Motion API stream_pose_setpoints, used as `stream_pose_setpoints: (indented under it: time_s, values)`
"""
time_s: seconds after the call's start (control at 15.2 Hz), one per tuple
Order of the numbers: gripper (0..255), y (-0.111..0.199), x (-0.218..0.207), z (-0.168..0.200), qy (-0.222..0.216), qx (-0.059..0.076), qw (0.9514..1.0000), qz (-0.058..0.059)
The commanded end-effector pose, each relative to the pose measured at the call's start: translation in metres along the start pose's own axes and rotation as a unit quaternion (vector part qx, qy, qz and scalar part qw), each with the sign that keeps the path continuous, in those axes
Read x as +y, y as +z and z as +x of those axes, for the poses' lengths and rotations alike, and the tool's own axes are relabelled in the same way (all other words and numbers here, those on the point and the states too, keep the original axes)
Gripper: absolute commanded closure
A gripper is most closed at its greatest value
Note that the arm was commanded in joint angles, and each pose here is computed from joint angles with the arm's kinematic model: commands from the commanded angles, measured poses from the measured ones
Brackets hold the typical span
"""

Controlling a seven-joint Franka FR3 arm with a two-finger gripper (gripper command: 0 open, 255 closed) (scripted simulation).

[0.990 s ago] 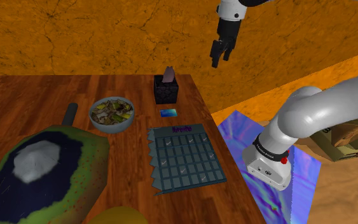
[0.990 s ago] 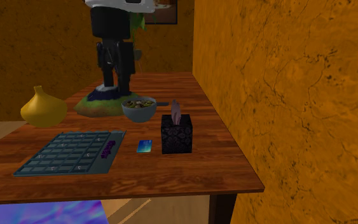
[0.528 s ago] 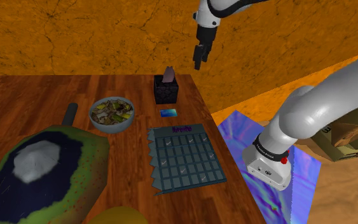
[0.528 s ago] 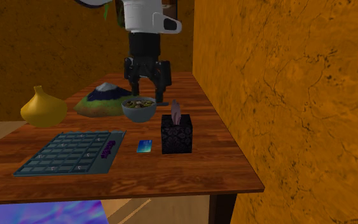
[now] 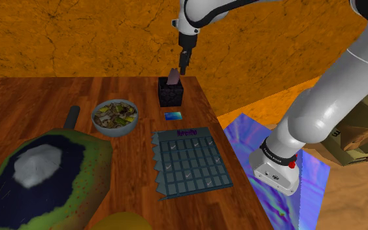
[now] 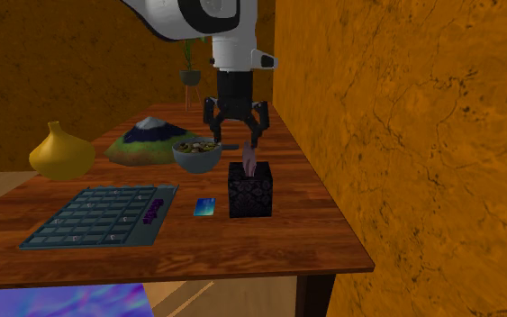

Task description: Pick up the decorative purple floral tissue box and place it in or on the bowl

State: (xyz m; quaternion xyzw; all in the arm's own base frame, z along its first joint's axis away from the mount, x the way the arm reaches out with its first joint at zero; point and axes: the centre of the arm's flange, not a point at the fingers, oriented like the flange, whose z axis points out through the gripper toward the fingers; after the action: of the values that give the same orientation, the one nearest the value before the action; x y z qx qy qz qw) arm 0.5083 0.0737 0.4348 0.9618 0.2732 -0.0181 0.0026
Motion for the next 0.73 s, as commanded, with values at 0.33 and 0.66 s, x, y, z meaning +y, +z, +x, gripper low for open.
stream_pose_setpoints:
  time_s: [0.33, 0.66]
  values:
    - [0, 0.031, -0.005, 0.08, -0.114, 0.013, 0.9934, 0.0]
    - [0, 0.058, -0.005, 0.08, -0.114, 0.013, 0.9934, 0.0]
